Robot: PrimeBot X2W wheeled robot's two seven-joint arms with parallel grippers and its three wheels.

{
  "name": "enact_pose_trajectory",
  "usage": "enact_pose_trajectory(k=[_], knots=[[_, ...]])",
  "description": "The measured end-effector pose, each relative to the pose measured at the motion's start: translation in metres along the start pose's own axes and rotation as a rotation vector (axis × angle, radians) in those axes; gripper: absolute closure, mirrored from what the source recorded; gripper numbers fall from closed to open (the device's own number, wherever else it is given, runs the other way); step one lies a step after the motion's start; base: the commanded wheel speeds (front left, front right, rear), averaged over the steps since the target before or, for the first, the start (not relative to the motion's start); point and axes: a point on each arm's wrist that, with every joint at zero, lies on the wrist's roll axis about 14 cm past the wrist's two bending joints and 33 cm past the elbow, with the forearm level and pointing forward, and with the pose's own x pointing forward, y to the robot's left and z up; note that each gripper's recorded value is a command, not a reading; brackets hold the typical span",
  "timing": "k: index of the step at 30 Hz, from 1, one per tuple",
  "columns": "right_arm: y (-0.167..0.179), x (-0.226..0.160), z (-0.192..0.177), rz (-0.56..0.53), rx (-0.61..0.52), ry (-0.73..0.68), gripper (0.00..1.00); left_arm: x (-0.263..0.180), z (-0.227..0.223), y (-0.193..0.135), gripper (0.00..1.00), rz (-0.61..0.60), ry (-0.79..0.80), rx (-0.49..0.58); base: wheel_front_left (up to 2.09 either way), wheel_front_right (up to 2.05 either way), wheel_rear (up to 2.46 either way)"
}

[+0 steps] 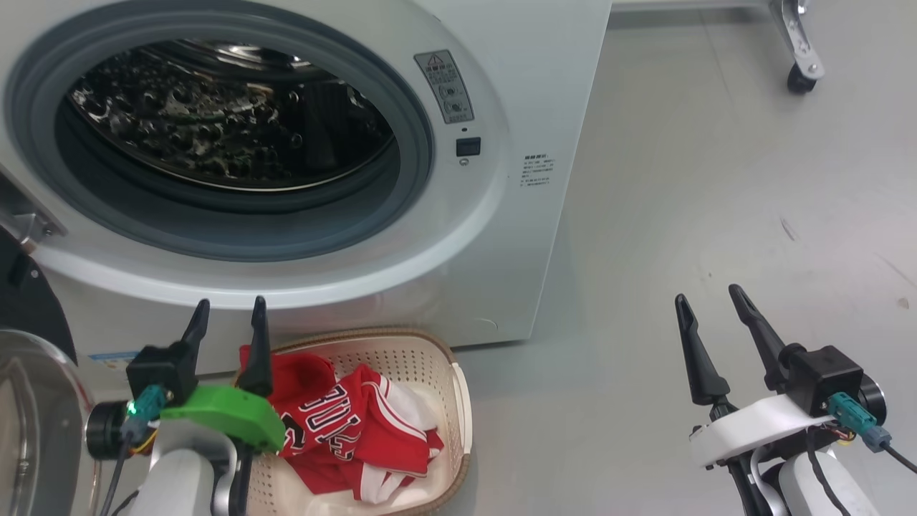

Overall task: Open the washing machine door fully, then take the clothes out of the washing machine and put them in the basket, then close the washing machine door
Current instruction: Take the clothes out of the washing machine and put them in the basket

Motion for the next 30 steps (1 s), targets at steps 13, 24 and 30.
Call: enact_pose_trajectory(k=[13,24,30], knots=[[0.009,-0.025,0.011,-0.001,-0.013,-0.033,0.0,-0.053,0.008,0.009,0.0,0.044,-0.047,0.04,0.0,0.0,0.0],[0.017,-0.037,0.02,0.011,-0.019,-0.054,0.0,-0.076,0.021,0.001,0.0,0.031,-0.093,0.059,0.0,0.0,0.0],[0.018,-0.039,0.021,0.008,-0.018,-0.051,0.0,-0.081,0.023,0.0,0.0,0.027,-0.094,0.081,0.0,0.0,0.0]])
